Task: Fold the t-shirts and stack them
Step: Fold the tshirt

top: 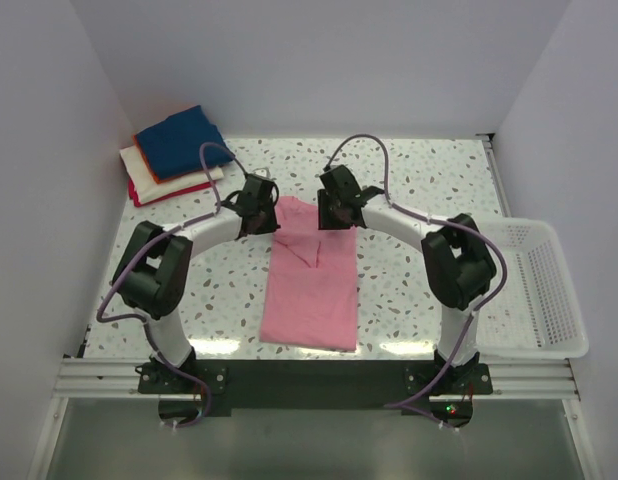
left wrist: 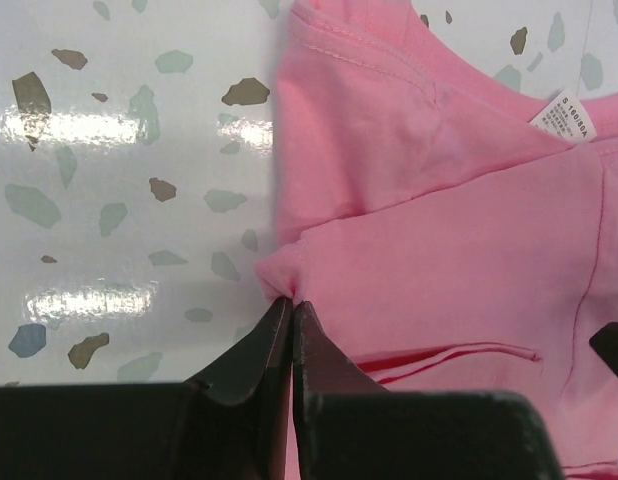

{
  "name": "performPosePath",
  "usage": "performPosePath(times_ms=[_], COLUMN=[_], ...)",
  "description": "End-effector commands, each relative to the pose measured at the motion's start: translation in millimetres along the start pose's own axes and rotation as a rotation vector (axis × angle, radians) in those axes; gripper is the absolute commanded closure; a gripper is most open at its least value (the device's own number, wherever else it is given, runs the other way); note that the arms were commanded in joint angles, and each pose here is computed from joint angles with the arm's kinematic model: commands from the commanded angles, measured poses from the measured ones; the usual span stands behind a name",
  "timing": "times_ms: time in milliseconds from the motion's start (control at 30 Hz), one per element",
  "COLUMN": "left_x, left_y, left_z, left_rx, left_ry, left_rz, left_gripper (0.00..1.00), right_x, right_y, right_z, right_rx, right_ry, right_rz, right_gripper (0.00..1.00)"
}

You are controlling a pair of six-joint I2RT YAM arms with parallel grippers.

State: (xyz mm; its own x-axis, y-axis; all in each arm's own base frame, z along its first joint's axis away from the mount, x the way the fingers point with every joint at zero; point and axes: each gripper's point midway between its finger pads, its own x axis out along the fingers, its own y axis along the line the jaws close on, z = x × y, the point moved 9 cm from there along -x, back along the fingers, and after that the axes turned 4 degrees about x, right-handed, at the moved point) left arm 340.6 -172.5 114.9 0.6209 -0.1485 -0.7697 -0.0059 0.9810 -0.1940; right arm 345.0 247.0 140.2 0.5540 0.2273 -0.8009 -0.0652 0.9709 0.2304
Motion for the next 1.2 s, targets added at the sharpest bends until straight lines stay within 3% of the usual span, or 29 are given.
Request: performPosePath(times_ms=[0,333,933,1167], left_x=[3,6,9,11], left_y=[-5,-5,-5,-4], left_z=[14,16,20,20], left_rx=[-0.028,-0.030,-0.034,-0.036], left_ry=[-0.056,-0.054,-0.053,-0.049], left_rz=[-0.041,-0.047,-0.051,-0.055], left_gripper=[0.92,0.92,0.92,0.92], right_x=[-15,-3,13,10], right_y=[15,21,26,27], right_z=[10,-6,-27,-30], right_rx=[0.009,0.008,-0.018,-0.013], right_ry=[-0.068,-0.021,0.039,0.042], right_rz=[0.126,0.152,0.100,0.109], right_gripper=[0.61,0.57,0.57,0.64])
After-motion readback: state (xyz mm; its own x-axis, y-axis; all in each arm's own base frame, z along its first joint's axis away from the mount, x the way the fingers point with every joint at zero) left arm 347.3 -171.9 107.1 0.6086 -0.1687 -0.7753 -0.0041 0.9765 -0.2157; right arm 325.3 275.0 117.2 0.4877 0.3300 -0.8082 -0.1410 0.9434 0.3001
